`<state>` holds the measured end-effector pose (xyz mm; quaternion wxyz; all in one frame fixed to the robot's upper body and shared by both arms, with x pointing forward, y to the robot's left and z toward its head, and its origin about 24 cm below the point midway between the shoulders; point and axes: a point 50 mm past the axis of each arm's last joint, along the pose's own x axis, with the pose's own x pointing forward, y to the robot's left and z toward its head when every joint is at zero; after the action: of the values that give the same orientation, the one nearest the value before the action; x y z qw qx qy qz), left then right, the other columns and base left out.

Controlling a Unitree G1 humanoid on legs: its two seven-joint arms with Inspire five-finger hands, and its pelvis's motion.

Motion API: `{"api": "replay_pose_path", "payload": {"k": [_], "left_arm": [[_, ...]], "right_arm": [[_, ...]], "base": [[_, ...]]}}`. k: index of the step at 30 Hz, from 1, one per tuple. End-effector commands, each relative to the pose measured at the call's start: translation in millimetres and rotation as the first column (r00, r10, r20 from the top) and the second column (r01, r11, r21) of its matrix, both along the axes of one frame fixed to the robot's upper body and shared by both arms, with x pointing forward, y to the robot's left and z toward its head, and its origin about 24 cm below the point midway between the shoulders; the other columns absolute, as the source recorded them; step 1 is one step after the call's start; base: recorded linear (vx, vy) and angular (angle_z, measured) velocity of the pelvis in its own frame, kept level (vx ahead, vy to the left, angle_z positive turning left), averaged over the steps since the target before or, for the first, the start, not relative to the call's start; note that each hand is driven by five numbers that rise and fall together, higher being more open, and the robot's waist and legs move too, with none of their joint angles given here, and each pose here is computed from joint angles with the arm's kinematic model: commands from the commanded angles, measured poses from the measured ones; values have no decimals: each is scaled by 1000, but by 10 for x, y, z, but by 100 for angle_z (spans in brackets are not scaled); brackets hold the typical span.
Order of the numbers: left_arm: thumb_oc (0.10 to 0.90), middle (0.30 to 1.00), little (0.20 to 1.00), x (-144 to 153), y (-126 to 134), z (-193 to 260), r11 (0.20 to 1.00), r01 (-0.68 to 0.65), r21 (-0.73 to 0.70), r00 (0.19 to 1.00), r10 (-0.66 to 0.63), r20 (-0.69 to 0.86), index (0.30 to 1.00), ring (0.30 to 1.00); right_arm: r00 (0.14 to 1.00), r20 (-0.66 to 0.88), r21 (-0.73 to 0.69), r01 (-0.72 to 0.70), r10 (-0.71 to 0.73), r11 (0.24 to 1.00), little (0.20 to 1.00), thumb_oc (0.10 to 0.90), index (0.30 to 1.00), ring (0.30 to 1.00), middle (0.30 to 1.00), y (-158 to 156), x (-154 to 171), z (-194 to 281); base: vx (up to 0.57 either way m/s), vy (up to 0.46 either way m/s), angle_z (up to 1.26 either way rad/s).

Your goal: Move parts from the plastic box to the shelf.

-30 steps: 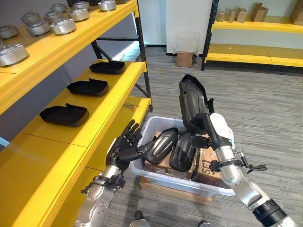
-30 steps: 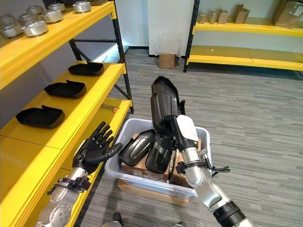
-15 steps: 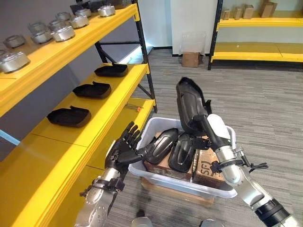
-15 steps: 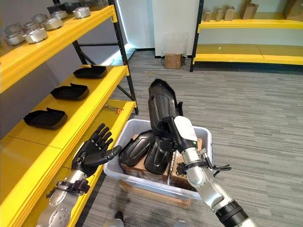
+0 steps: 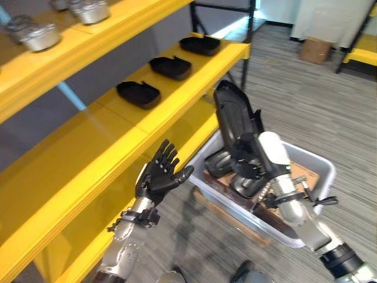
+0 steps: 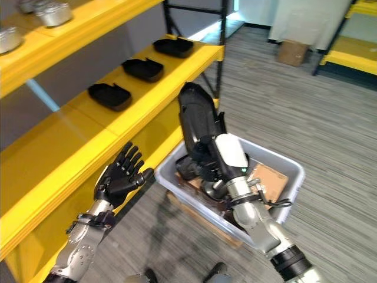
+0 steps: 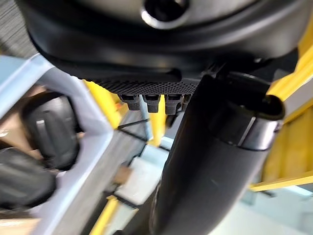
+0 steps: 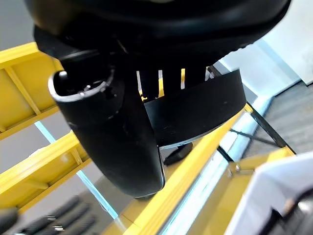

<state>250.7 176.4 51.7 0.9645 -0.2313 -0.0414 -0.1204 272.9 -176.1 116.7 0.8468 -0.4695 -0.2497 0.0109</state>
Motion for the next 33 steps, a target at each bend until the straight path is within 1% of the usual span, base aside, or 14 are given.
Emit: {"api": "replay_pose_path", "payload": {"k": [1,5,9,12,18,21,33], "left_arm": [[900,1000,1000,-60,82,350,999,-10,45,981,1,195,1000,1000],[900,1000,1000,-64,98,357,998,-17,61,983,6,186,1000,1000],[900,1000,1000,-135,202,359,996,-61,60,980,49,195,1000,1000],[900,1000,1000,-152,209,350,996,-68,58,979,56,198,1000,1000],[900,1000,1000,-126,204,350,995,-73,70,976,57,209,1000,1000],[900,1000,1000,-104,256,355,994,-98,54,973,84,215,1000,1000],[900,1000,1000,-66,219,325,998,-38,46,976,27,218,1000,1000]], "right_arm": [[916,371,74,-191,151,979,300,400,300,300,300,429,-79,617],[908,391,73,-190,147,979,300,400,300,300,300,468,-85,673],[892,402,51,-247,207,968,300,400,300,300,300,643,-115,697],[891,398,47,-260,220,964,300,400,300,300,300,729,-116,702],[891,400,46,-254,215,966,300,400,300,300,300,779,-101,701],[893,400,40,-241,206,970,300,400,300,300,300,774,-119,686],[916,379,14,-148,132,989,300,400,300,300,300,629,-65,564]], "base": [[-58,366,118],[-52,327,88],[-81,405,60],[-97,280,24],[-44,150,12],[-16,176,11],[-20,139,15]]}}
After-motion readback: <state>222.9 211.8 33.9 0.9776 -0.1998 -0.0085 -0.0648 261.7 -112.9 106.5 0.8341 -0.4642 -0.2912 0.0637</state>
